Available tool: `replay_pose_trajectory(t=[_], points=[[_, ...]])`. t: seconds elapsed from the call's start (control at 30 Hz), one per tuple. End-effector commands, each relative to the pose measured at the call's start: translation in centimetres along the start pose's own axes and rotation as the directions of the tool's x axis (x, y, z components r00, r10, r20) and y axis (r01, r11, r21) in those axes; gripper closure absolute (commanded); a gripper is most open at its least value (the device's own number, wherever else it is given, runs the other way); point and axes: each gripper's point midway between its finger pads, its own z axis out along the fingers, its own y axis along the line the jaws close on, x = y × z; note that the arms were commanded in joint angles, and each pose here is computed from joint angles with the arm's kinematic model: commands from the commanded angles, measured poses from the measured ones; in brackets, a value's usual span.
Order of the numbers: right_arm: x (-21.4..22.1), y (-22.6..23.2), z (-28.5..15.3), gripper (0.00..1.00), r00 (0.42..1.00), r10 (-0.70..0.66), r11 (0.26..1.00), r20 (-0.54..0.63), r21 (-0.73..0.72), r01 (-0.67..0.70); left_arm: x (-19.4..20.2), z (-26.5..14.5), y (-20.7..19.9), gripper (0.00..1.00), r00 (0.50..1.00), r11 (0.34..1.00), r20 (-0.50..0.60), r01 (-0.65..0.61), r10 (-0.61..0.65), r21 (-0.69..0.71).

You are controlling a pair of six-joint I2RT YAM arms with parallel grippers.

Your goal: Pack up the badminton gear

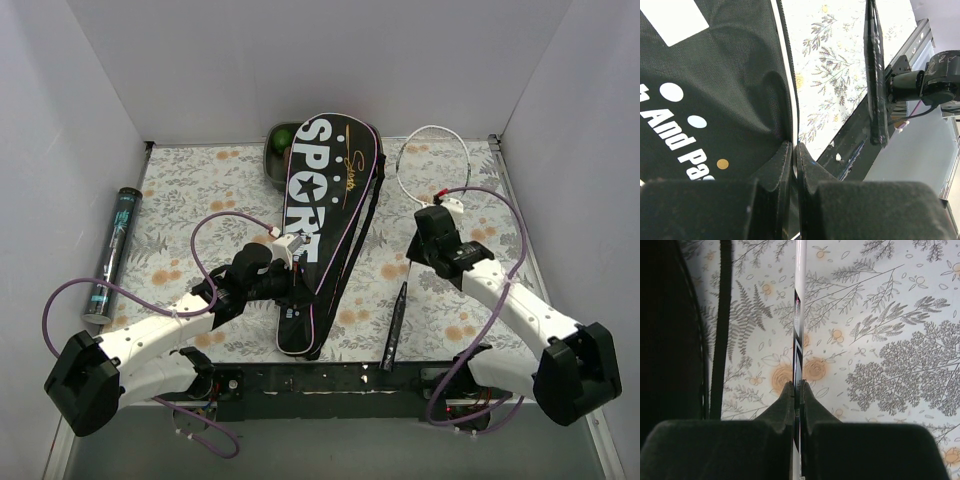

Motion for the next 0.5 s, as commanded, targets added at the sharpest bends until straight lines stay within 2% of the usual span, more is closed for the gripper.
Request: replay_pose_trajectory(t=[0.0,0.27,0.33,0.47], points=[[1.1,0.5,-2.9,0.99,0.999,0.014,1.0,0.034,0.012,-0.014,-2.3,-0.4,-1.7,1.0,0.998,0.999,0.058,-0.035,0.033,0.039],[7.3,0.3,-6.2,0.99,1.0,0.008,1.0,-0.016,0.004,-0.008,-3.8,-0.8,-2.5,1.0,0.996,1.0,0.084,0.006,-0.008,0.021],[8.2,-0.7,-6.7,0.99,1.0,0.001,0.999,-0.021,0.032,0.0,-4.0,-1.0,-2.7,1.0,0.996,1.0,0.089,0.013,-0.015,0.025],[9.8,-0.4,-7.8,0.99,0.999,0.001,1.0,-0.036,-0.012,-0.001,-4.6,-1.4,-3.0,1.0,0.994,1.0,0.107,0.018,-0.021,0.024]])
